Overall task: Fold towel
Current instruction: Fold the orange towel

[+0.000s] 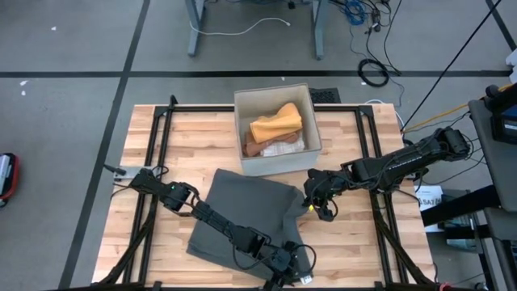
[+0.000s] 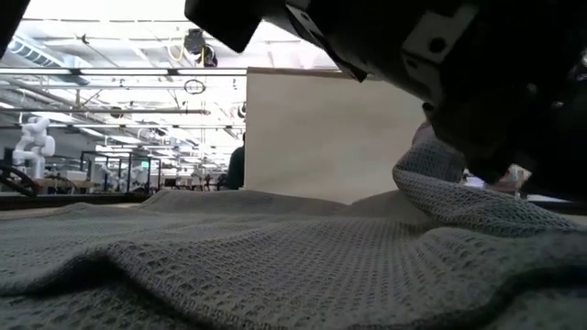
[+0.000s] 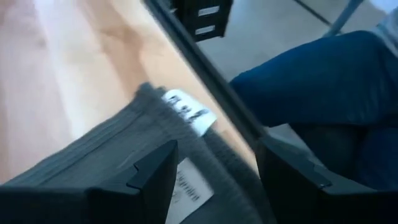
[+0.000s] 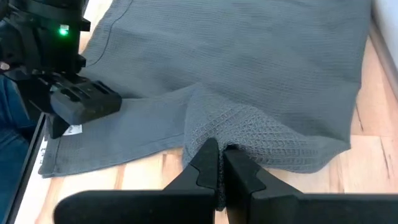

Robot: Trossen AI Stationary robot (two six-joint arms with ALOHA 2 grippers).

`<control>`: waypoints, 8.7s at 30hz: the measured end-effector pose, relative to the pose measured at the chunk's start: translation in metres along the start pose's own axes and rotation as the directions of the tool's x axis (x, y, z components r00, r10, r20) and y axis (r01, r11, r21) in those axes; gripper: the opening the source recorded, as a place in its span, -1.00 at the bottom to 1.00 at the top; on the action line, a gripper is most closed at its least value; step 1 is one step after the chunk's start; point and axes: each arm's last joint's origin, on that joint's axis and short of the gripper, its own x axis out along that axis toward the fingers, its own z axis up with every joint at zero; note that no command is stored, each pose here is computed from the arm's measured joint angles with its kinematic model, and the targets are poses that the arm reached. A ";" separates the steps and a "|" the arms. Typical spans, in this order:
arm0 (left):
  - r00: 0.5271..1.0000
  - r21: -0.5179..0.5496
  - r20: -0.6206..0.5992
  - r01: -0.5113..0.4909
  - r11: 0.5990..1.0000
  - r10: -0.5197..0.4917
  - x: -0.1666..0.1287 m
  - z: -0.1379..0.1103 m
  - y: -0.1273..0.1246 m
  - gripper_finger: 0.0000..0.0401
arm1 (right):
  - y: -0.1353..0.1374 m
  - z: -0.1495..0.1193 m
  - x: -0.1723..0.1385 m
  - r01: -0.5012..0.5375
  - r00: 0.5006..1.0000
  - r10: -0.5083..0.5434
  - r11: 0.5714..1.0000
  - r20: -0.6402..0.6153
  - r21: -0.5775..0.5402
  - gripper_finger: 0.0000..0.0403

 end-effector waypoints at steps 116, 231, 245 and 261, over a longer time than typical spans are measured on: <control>0.988 0.064 -0.077 -0.128 0.990 0.133 -0.080 0.058 -0.041 0.11 | 0.134 -0.091 0.127 -0.089 0.995 0.104 0.890 0.009 -0.447 -0.94; 0.668 -0.217 -0.220 -0.744 0.632 0.711 -0.112 0.048 -0.019 -0.29 | 0.086 0.005 0.073 0.028 0.940 0.009 0.994 0.340 -0.105 -1.00; 0.647 -0.076 -0.158 -0.761 0.644 0.746 -0.110 0.049 -0.043 -0.98 | 0.088 -0.022 0.077 0.098 0.988 -0.059 0.955 0.142 -0.281 -0.70; 0.617 -0.055 -0.140 -0.786 0.616 0.775 -0.111 0.048 -0.049 -0.99 | 0.097 -0.064 0.068 0.229 0.964 -0.262 0.915 -0.055 -0.333 -0.11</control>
